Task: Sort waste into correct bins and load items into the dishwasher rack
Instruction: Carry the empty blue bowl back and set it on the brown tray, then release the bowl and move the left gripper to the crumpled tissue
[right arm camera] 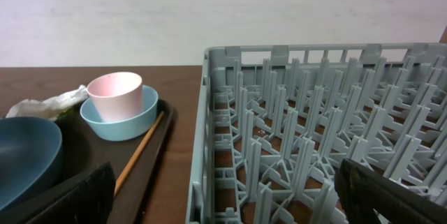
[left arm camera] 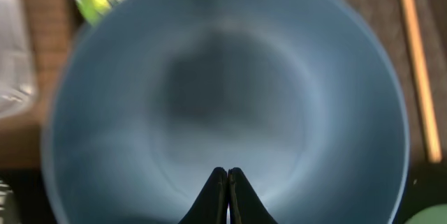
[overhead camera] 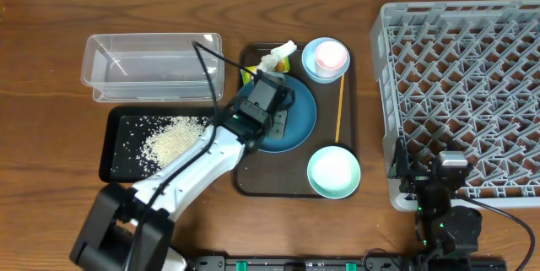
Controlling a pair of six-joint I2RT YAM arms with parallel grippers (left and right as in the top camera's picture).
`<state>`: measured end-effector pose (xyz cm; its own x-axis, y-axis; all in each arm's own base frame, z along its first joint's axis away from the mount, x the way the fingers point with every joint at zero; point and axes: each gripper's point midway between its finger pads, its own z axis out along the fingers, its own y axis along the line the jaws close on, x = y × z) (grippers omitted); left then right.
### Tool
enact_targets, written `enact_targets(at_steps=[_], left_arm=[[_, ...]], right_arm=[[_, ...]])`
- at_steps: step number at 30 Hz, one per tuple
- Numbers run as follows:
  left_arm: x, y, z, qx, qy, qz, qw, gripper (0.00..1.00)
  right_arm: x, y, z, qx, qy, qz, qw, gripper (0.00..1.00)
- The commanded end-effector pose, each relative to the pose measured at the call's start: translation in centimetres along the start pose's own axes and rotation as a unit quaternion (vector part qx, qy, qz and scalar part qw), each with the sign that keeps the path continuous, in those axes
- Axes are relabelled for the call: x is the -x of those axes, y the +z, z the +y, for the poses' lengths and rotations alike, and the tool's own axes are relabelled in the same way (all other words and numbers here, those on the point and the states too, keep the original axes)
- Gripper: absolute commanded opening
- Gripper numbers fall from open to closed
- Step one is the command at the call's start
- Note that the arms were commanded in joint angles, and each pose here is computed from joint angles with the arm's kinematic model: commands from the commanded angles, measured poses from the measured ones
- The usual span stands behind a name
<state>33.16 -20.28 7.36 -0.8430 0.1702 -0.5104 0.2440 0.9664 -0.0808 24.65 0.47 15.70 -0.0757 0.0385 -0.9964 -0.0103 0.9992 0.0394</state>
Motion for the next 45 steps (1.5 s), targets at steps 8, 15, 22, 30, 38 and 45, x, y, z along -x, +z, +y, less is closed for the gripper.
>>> enact_targets(at_steps=[8,15,22,30,38,45], left_arm=[[-5.4,0.4,0.0,0.002,-0.034,0.119,0.992,0.06],[-7.6,-0.1,-1.4,-0.042,-0.040,0.170,0.984,0.06],[-8.7,-0.7,-2.6,-0.077,-0.046,0.199,0.976,0.06],[-9.5,-3.2,-3.1,-0.097,-0.071,0.223,0.967,0.06],[-8.1,-7.3,-3.2,-0.118,-0.074,0.181,0.974,0.06],[-0.9,-10.5,-3.7,-0.149,-0.024,-0.002,0.989,0.23]], right_arm=[[-0.1,0.0,0.1,0.002,0.003,0.002,1.000,0.99],[-0.1,0.0,0.1,0.002,0.003,0.002,1.000,0.99],[-0.1,0.0,0.1,0.001,0.003,0.002,1.000,0.99],[-0.1,0.0,0.1,0.001,0.003,0.002,1.000,0.99],[-0.1,0.0,0.1,0.001,0.003,0.002,1.000,0.99],[-0.1,0.0,0.1,0.002,0.003,0.002,1.000,0.99]])
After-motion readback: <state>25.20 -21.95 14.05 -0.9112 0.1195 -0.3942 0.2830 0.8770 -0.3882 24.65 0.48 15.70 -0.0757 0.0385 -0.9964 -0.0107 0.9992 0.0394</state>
